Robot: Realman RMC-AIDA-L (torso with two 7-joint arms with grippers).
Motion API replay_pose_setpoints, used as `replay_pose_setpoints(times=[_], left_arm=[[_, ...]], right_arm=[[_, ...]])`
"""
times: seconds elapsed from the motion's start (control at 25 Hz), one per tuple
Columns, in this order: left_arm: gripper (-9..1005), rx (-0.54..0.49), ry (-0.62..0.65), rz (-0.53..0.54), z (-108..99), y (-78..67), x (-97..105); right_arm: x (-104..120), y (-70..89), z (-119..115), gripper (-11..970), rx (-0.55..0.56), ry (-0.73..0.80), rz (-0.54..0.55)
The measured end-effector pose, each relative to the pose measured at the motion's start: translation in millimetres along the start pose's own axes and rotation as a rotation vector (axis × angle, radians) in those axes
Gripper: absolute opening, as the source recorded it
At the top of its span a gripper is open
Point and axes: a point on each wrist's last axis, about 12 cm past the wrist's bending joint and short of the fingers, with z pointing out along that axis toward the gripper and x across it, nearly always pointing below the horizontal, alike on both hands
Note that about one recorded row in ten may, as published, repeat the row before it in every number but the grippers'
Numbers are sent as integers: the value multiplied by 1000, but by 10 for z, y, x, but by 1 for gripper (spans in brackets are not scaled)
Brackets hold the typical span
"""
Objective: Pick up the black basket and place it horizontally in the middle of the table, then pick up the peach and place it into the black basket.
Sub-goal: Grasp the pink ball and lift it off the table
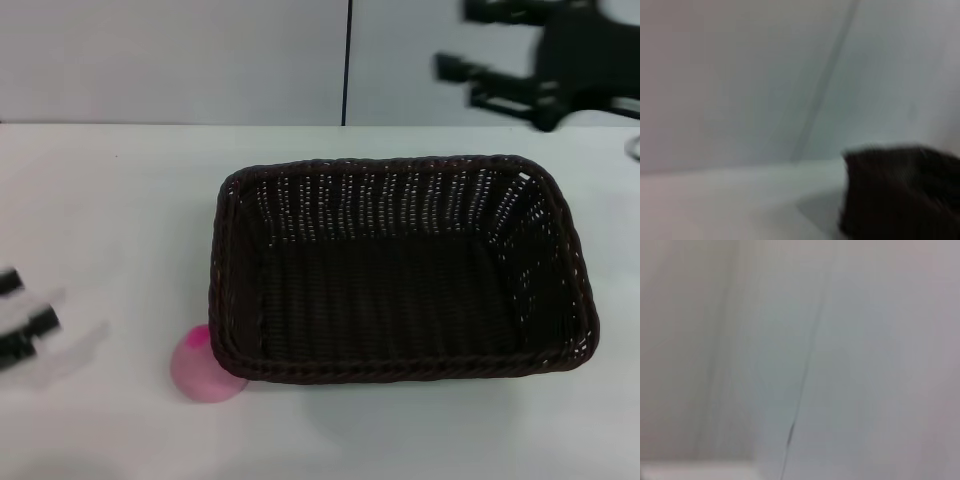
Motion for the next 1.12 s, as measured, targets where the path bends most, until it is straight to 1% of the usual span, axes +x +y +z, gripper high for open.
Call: replay_pose_setpoints(times=[0.12, 0.2, 0.28, 0.36, 0.4, 0.44, 0.48, 0.6, 0.72, 0.92, 1.12], left_arm=[[831, 71, 117, 13, 66, 17, 26], [831, 105, 171, 12, 132, 7, 56], [830, 142, 221, 17, 239, -22, 100], [830, 161, 248, 22, 347, -52, 143], [830, 166, 252, 26, 391, -66, 159], [830, 166, 252, 26, 391, -66, 159], [830, 176, 241, 38, 492, -112, 190], [829, 188, 216, 46, 572, -166, 209], [829, 201, 188, 48, 645, -221, 219], [828, 221, 145, 44, 715, -312, 240], [827, 241, 128, 39, 785, -408, 292]], right_arm=[[65, 97, -328, 564, 85, -135, 82], [132, 163, -507, 564, 122, -205, 125], [215, 256, -718, 564, 154, -314, 176], [301, 326, -868, 564, 179, -397, 210], [393, 379, -992, 565, 206, -455, 242], [393, 379, -992, 565, 206, -455, 242], [442, 407, -1058, 565, 217, -479, 259], [520, 461, -1164, 565, 230, -514, 286], [546, 472, -1186, 565, 239, -516, 296], [584, 475, -1246, 564, 264, -514, 306], [611, 475, -1318, 564, 289, -520, 309]])
